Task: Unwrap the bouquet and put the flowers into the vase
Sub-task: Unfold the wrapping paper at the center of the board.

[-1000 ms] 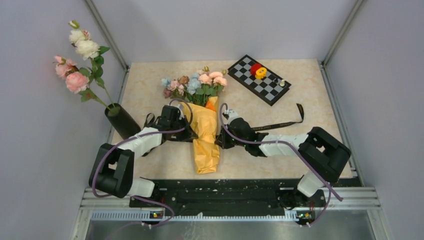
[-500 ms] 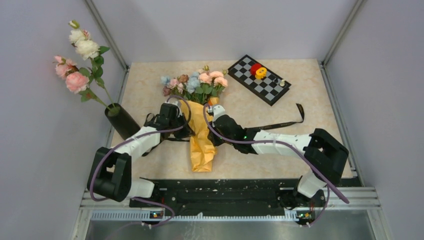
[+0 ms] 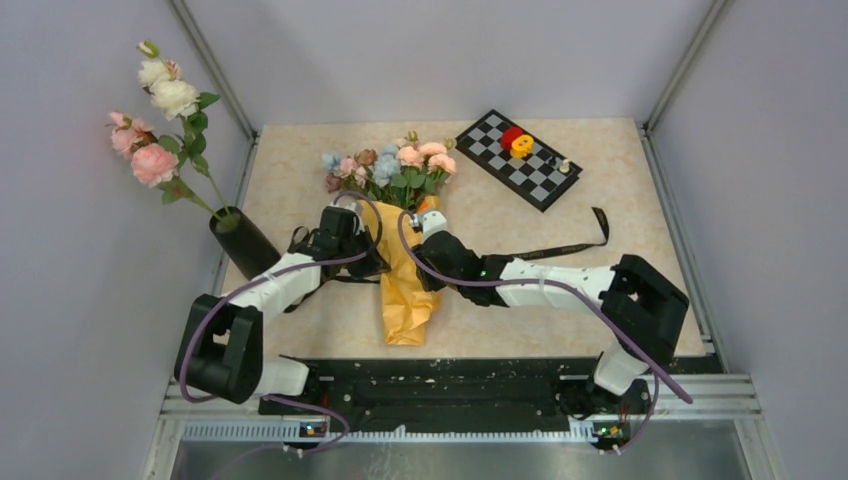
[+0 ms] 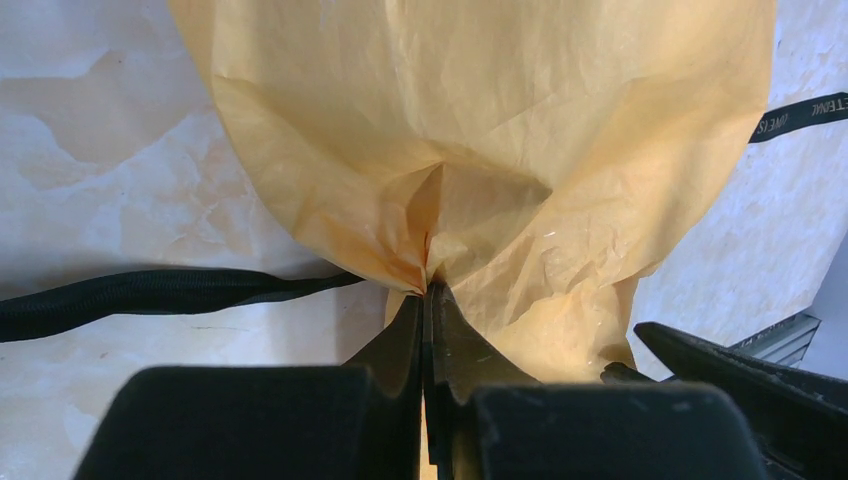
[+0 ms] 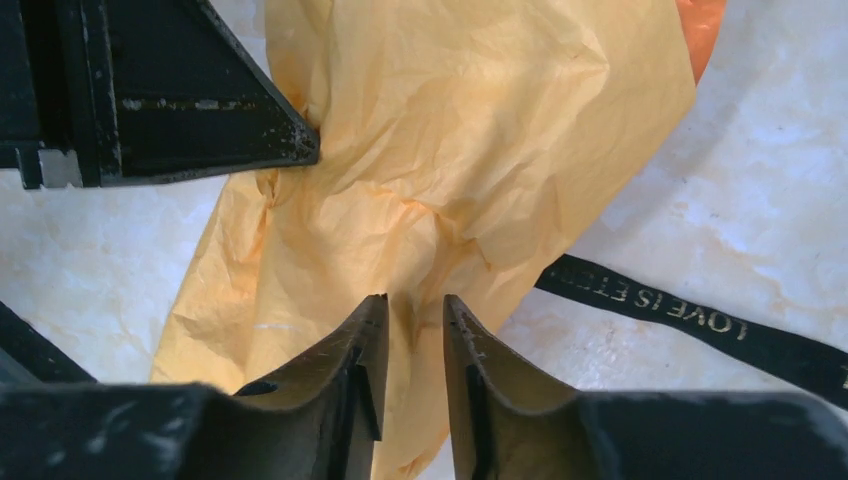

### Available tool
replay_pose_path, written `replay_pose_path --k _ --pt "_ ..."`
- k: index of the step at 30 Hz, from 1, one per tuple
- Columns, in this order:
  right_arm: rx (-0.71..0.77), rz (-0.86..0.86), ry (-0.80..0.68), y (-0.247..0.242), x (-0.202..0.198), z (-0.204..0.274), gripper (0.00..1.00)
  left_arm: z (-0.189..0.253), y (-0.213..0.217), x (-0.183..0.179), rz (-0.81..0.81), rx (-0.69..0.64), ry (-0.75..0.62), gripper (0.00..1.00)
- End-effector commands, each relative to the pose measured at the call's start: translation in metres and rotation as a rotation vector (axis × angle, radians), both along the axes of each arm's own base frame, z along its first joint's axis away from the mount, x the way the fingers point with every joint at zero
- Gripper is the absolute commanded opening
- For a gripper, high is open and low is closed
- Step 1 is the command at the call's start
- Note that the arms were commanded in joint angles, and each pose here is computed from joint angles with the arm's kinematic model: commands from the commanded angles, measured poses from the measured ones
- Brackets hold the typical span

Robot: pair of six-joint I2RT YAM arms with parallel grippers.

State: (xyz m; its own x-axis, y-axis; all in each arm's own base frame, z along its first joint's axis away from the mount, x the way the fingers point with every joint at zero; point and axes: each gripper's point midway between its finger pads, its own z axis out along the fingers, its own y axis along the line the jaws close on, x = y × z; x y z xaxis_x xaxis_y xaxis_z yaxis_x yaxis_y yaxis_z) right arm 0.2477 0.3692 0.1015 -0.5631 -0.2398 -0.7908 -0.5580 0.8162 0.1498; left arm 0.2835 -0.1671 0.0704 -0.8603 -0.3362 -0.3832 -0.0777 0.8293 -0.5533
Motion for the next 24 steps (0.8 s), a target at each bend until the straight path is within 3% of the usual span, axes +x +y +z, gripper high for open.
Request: replay_pose_path --k 1,5,11,20,24 --pt "0.055 -0.022 -0.022 0.001 0.000 0.017 0.38 0.004 -0.005 0.009 -0.009 -0.021 -0.031 0.00" --pt "0.104 -0.048 -0.005 -0.009 -0.002 0.023 0.55 0.000 -0.005 0.008 -0.012 -0.020 -0.024 0.00" --pt "0.237 -0.091 0.085 -0.028 -0.005 0.014 0.65 -0.005 0.001 0.007 0.012 0.006 -0.024 0.00" --pt "0.399 -0.138 0.156 -0.038 -0.021 0.003 0.70 -0.017 0.013 0.003 0.055 0.065 0.000 0.00" --pt "0.414 -0.170 0.169 -0.040 -0.020 -0.006 0.67 -0.019 0.016 0.002 0.062 0.073 0.000 0.00"
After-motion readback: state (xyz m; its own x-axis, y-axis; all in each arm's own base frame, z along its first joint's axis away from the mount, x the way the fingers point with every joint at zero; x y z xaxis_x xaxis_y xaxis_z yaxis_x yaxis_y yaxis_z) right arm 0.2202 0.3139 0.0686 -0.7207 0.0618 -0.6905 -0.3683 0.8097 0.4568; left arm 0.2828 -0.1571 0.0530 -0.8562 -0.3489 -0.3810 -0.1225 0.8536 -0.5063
